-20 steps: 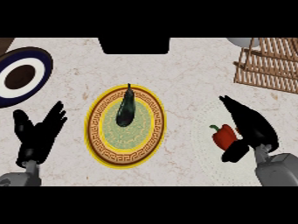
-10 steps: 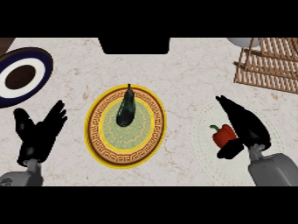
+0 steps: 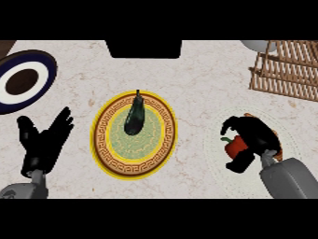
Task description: Pick the bell pepper from the placemat and place it in the tiered shelf
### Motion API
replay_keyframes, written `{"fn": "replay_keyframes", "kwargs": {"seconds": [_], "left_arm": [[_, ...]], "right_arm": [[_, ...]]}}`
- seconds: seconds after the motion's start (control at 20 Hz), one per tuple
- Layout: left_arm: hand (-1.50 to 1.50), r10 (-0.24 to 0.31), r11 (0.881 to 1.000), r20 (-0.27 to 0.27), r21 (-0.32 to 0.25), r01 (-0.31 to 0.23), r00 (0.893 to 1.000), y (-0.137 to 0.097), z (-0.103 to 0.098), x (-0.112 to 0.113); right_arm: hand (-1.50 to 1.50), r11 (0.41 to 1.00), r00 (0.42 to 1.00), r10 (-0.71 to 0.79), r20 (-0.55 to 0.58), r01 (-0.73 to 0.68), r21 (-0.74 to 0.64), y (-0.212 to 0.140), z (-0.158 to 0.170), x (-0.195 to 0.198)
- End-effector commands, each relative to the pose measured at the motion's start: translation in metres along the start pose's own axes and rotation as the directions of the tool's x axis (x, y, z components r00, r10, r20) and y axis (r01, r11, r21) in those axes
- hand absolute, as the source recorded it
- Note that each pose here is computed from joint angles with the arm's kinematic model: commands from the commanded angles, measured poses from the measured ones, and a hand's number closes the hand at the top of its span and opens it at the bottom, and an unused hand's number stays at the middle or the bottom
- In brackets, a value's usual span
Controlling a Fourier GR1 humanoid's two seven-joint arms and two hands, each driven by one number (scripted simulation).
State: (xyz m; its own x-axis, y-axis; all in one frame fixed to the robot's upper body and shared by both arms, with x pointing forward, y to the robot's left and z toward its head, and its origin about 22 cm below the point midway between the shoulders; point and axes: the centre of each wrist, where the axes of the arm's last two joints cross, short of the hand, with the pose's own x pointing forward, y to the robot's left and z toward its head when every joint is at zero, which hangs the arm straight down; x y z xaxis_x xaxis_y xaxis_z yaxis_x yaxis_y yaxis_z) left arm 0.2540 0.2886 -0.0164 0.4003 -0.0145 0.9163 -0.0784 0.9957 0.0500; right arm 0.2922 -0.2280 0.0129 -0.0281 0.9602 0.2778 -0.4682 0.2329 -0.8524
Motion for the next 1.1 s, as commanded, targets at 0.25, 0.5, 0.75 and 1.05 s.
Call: {"fn": "replay_keyframes", "kwargs": {"seconds": [0.25, 0.5, 0.75, 1.05], "left_arm": [[0.00, -0.008, 1.000, -0.047, -0.001, 0.008, 0.999, 0.007, 0.022, -0.012], [0.00, 0.013, 1.000, -0.044, -0.001, -0.013, 0.999, 0.012, -0.006, 0.000], [0.00, 0.008, 0.999, -0.043, 0.034, -0.007, 0.999, 0.009, 0.005, -0.023], [0.00, 0.012, 1.000, -0.054, 0.028, -0.011, 0.998, 0.007, 0.005, -0.021]], "right_arm": [[1.50, 0.999, 0.991, -0.054, 0.125, 0.055, 0.000, 0.039, 0.004, 0.017], [1.50, 0.983, 0.984, -0.153, 0.095, 0.161, -0.089, -0.015, 0.027, -0.013], [1.50, 0.923, 0.944, -0.318, 0.085, 0.329, -0.202, -0.068, 0.057, -0.046], [1.50, 0.817, 0.930, -0.314, 0.193, 0.368, -0.444, -0.104, 0.112, -0.020]]}}
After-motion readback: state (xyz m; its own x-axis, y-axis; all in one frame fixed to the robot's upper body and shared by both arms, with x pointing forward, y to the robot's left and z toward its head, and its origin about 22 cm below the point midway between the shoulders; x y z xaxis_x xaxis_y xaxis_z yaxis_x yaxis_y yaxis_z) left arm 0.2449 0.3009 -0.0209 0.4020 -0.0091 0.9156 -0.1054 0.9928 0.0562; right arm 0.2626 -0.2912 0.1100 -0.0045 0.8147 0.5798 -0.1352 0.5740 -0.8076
